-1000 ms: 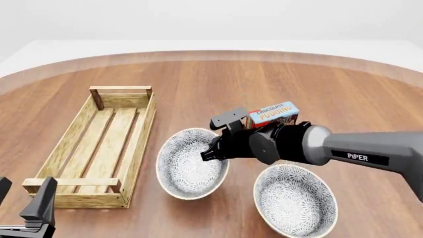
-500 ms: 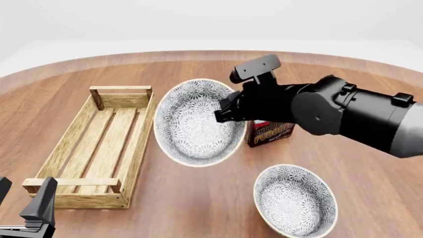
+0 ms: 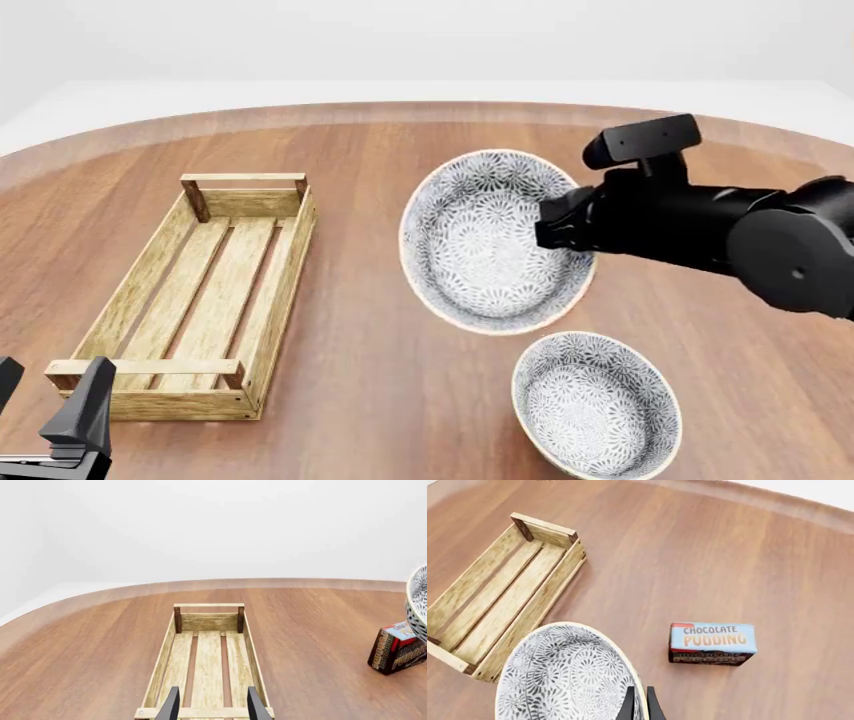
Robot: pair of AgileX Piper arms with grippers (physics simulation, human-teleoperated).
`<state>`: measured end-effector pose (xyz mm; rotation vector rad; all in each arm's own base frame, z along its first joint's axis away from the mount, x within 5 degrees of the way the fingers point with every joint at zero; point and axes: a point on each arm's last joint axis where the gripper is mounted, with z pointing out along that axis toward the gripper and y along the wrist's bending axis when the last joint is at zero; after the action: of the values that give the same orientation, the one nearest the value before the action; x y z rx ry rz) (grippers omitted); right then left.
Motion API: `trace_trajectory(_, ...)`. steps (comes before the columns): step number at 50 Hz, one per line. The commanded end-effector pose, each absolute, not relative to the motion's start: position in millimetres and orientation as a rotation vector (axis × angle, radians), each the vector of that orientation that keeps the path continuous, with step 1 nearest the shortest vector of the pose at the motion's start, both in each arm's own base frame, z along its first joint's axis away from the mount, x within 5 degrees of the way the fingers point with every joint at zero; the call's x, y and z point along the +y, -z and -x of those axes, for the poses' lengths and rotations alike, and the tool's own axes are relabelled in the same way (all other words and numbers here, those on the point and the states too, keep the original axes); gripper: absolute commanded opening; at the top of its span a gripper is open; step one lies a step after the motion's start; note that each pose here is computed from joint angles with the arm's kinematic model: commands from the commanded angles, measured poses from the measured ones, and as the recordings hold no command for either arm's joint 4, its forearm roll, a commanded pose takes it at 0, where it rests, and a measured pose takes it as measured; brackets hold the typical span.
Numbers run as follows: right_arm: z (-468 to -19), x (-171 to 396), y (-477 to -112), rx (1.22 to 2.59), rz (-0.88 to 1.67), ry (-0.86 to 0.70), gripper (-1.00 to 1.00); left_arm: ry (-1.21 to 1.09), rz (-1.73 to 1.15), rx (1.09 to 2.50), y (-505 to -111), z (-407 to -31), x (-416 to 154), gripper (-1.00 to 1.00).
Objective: Stack the left bowl on the right bowl and place them in the tray.
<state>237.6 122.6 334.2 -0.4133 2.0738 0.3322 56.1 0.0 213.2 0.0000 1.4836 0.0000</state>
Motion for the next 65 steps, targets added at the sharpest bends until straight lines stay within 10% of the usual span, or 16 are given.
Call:
trace_trajectory(1,-215.0,94.2,-323.1,2.082,0.283,-0.337,-1.00,0.000,0.000,1.484,-213.2,-56.1,0.0,1.00)
trace_trajectory(65,-146.3,34.6,-214.6,2.151,-0.128,-0.341,-1.00,0.000,0.000,1.484,-213.2,-56.1,0.0,1.00)
